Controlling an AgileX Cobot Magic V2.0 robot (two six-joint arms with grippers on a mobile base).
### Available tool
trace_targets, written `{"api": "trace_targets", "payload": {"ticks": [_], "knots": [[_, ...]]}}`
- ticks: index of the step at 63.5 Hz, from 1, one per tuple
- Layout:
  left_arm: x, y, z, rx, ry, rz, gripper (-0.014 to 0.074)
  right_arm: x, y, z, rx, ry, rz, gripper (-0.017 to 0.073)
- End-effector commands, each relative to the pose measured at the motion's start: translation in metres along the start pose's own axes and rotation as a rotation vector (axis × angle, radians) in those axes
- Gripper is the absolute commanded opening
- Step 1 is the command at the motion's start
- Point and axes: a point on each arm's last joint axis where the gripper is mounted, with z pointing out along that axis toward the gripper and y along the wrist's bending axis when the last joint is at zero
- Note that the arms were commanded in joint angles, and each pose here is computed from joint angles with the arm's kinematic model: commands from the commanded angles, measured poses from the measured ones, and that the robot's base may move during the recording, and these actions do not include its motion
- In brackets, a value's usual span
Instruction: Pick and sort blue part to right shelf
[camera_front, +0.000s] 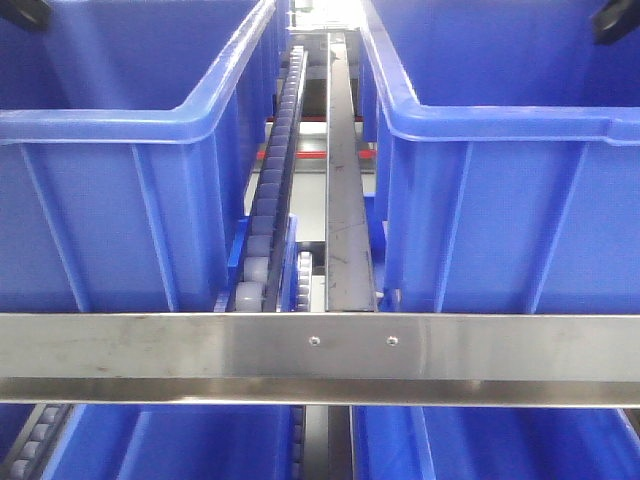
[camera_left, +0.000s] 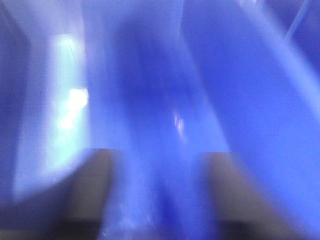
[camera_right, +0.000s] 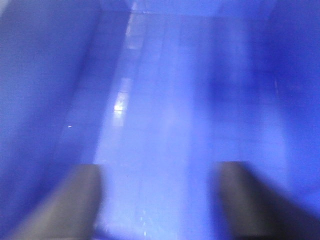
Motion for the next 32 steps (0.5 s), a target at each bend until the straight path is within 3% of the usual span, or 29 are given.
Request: {"api": "trace_targets", "payload": {"ticks": [1, 9, 19, 26, 32], "knots": [[-0.026, 0.002, -0.017, -0.017, -0.153, -0.014, 0.0111, -0.022, 0.001, -0.018, -0.007, -0.119, -0.008, 0.0262], [-0.028, 0.012, -0.023, -0.053, -0.166, -0.023, 0.0135, -0.020, 0.001, -0.021, -0.003, -0.082, -0.008, 0.0043], [-0.024, 0.027, -0.033, -0.100, -0.116, -0.052, 0.0135, -0.016, 0.000, -0.026, -0.001, -0.057, -0.007, 0.0055], [-0.021, 0.035, -0.049, -0.136, -0.149, -0.117, 0.0135, -0.019, 0.001, -0.035, -0.008, -0.147, -0.007, 0.0055], [-0.013, 0.036, -0.066, -0.155, -0.197, -0.133, 0.0135, -0.017, 0.001, -0.049, -0.013, -0.221, -0.007, 0.0055]]}}
